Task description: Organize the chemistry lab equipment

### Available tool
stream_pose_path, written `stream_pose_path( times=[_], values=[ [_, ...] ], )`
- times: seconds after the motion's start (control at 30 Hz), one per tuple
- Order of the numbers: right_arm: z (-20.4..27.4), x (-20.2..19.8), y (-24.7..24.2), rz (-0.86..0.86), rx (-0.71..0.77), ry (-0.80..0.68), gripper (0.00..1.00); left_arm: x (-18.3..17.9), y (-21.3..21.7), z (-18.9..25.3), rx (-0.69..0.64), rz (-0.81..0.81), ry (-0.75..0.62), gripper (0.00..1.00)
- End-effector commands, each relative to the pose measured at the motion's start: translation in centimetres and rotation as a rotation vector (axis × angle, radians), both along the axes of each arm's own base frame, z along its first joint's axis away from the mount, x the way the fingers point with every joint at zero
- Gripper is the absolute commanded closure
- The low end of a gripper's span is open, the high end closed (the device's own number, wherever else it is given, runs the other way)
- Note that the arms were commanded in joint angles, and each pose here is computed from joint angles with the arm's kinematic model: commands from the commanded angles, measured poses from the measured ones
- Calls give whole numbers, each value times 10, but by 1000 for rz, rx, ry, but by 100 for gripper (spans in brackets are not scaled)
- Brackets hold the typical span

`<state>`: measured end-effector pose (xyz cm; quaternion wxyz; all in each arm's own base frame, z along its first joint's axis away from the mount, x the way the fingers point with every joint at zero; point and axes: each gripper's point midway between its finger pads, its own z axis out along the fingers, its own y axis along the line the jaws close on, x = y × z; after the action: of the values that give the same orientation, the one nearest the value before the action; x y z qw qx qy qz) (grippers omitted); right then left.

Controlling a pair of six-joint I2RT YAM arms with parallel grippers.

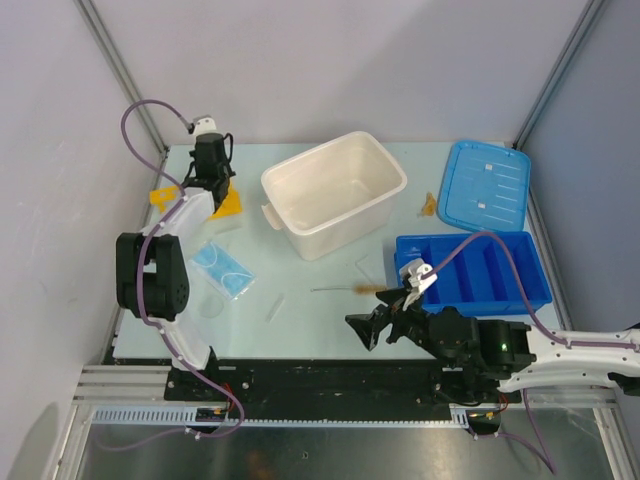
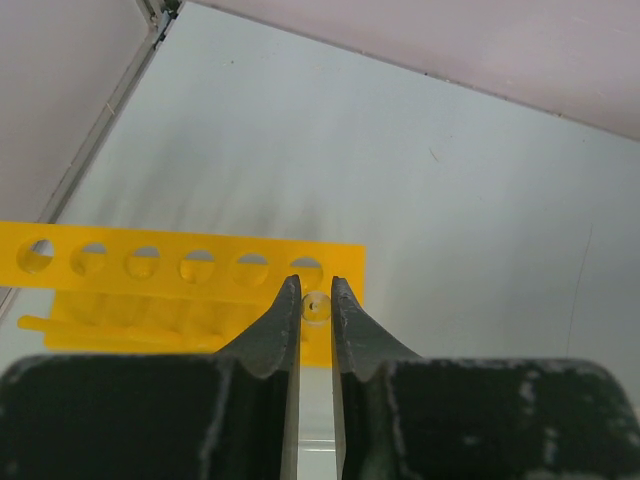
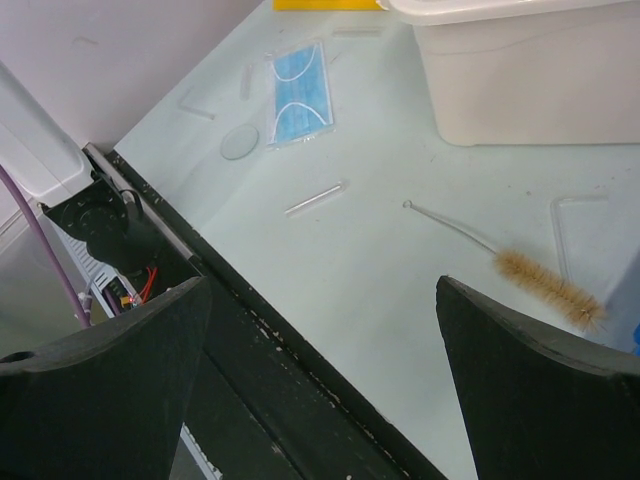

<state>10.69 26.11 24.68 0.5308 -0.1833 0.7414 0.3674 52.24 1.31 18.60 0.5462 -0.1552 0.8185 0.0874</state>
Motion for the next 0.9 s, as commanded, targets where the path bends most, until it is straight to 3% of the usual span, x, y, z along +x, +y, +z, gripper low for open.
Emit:
stream_pose_path(
  times=[0.0,0.87],
  values=[
    [8,3,3,-16,37,-10,1,2,3,9,15,-4,-43,91],
    [5,2,4,-7,34,5,1,-8,7,-16,54,5,26,90]
  ],
)
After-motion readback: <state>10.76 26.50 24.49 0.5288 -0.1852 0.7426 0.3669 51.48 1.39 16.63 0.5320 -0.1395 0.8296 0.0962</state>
